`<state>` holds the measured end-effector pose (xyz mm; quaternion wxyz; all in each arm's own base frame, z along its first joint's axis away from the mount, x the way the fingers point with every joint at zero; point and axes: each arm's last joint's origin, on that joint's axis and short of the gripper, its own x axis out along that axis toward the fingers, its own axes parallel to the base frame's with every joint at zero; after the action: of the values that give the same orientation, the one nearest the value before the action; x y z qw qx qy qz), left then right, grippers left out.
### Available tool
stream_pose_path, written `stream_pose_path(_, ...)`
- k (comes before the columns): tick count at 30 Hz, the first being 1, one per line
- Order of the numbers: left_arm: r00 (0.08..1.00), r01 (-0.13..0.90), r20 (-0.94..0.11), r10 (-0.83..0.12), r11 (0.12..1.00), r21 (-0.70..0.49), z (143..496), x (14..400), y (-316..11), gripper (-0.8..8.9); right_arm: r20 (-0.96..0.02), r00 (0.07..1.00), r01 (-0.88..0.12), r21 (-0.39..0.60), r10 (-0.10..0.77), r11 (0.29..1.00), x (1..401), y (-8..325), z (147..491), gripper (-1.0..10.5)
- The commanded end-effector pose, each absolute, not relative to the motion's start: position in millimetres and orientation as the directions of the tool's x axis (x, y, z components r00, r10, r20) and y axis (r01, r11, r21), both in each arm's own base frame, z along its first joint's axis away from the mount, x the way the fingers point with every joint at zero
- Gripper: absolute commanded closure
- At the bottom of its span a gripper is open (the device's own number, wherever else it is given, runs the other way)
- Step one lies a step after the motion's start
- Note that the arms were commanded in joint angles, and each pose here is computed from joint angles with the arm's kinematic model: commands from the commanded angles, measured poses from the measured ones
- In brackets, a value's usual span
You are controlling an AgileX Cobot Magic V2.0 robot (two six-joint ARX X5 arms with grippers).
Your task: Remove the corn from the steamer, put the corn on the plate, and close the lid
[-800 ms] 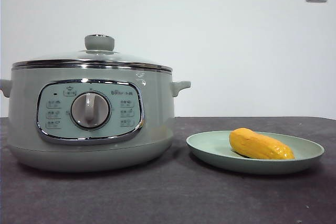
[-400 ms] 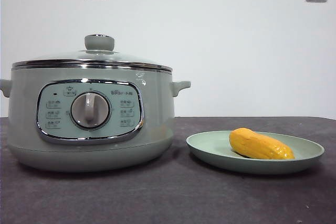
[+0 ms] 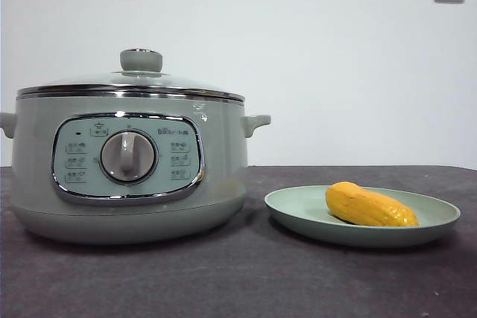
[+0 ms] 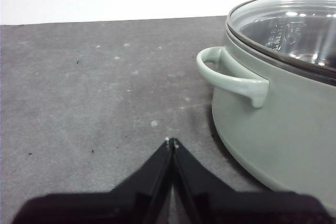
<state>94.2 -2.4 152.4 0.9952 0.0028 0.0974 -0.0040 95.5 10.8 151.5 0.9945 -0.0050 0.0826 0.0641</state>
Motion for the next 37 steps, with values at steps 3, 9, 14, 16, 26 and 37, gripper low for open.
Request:
stream_pose_path(3, 0.979, 0.007, -0.204, -0.006, 1.0, 0.006, 148.3, 94.6, -2.1, 8.16, -0.181, 0.976, -0.124, 0.012, 0.124, 0.992, 95.9, 10.8, 147.7, 9.5)
stream_pose_path(9, 0.979, 0.007, -0.204, -0.006, 1.0, 0.006, 148.3, 94.6, -2.1, 8.16, -0.181, 0.976, -0.124, 0.012, 0.124, 0.992, 95.9, 10.8, 147.7, 9.5)
stream_pose_path(14, 0.979, 0.007, -0.204, -0.006, 1.0, 0.006, 148.3, 94.6, -2.1, 8.16, -0.181, 0.976, -0.124, 0.012, 0.124, 0.992, 95.9, 10.8, 147.7, 9.5)
stream_pose_path(16, 0.979, 0.007, -0.204, -0.006, 1.0, 0.006, 148.3, 94.6, -2.1, 8.16, -0.181, 0.976, -0.124, 0.012, 0.124, 0.992, 95.9, 10.8, 147.7, 9.5)
stream_pose_path(26, 0.979, 0.007, -0.204, -0.006, 1.0, 0.006, 148.3, 94.6, -2.1, 8.16, -0.181, 0.976, -0.124, 0.012, 0.124, 0.992, 95.9, 10.8, 147.7, 9.5)
stream_pose_path(37, 0.979, 0.007, -0.204, -0.006, 1.0, 0.006, 148.3, 94.6, -2.1, 8.16, -0.181, 0.976, -0.124, 0.012, 0.124, 0.992, 95.9, 10.8, 147.7, 9.5)
